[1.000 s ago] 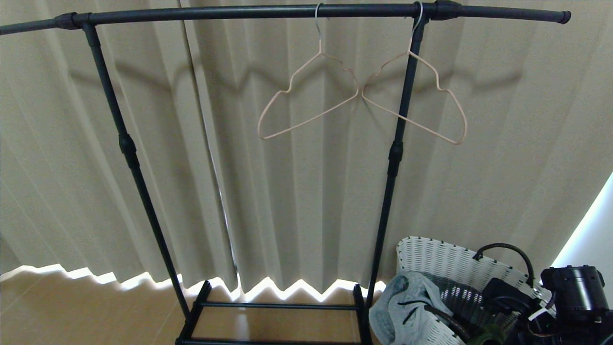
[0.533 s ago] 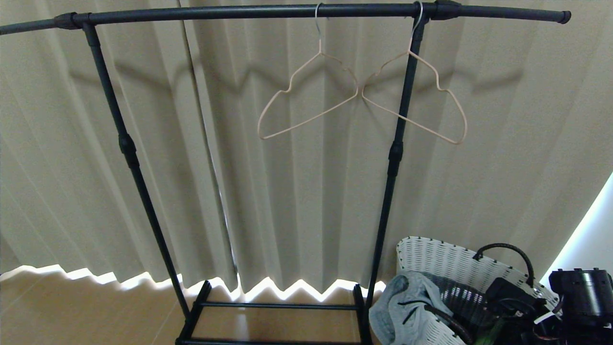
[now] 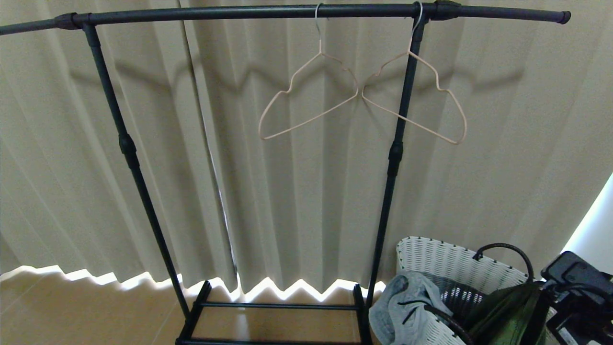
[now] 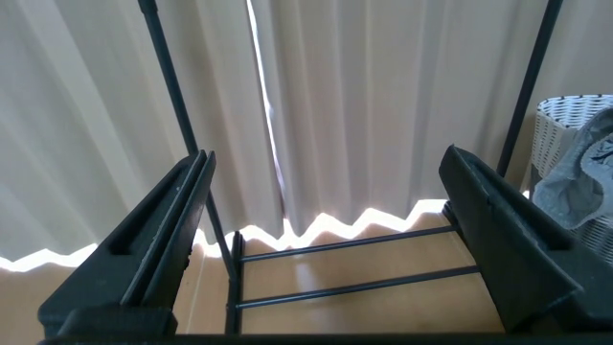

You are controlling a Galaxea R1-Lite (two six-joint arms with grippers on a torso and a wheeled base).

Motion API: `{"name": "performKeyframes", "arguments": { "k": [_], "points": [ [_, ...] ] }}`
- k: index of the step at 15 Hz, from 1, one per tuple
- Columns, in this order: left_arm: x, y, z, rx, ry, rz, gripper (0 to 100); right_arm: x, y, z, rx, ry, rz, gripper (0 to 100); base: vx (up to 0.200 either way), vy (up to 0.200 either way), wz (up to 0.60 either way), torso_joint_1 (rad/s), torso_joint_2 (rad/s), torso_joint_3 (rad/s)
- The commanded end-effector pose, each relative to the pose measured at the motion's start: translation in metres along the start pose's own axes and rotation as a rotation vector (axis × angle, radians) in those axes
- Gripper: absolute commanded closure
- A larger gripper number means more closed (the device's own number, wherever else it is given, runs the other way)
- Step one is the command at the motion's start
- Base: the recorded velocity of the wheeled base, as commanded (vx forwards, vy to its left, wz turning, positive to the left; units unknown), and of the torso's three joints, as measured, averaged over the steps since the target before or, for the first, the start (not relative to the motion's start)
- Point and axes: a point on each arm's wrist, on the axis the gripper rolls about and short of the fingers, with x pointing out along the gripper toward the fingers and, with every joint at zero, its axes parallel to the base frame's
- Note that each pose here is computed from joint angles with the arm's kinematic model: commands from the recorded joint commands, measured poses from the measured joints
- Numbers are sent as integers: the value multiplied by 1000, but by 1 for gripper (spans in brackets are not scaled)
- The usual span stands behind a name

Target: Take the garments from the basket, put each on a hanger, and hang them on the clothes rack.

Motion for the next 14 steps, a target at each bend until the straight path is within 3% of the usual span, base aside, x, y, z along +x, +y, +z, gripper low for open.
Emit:
{"name": "performKeyframes", "arguments": {
  "k": [1,4,5,7,13,14],
  "points": [
    [0,0,0,1,-1,-1,0,-85,-26,29,148,-194,-129,100,0,0,0,0,0,0],
    [0,0,0,1,-1,-1,0,-104,-19,19,356,-205,-100,100,0,0,0,0,0,0],
    [0,0,0,1,-1,-1,0,-104,-17,16,385,-208,-98,100,0,0,0,0,0,0],
    [0,0,0,3,-1,1,0,-105,-14,12,401,-205,-98,100,0,0,0,0,0,0],
    [0,0,0,1,0,2,0,-107,-10,7,397,-204,-100,100,-200,0,0,-1,2,2],
    [0,0,0,1,0,2,0,-107,-10,7,397,-204,-100,100,0,0,0,0,0,0]
  ]
}}
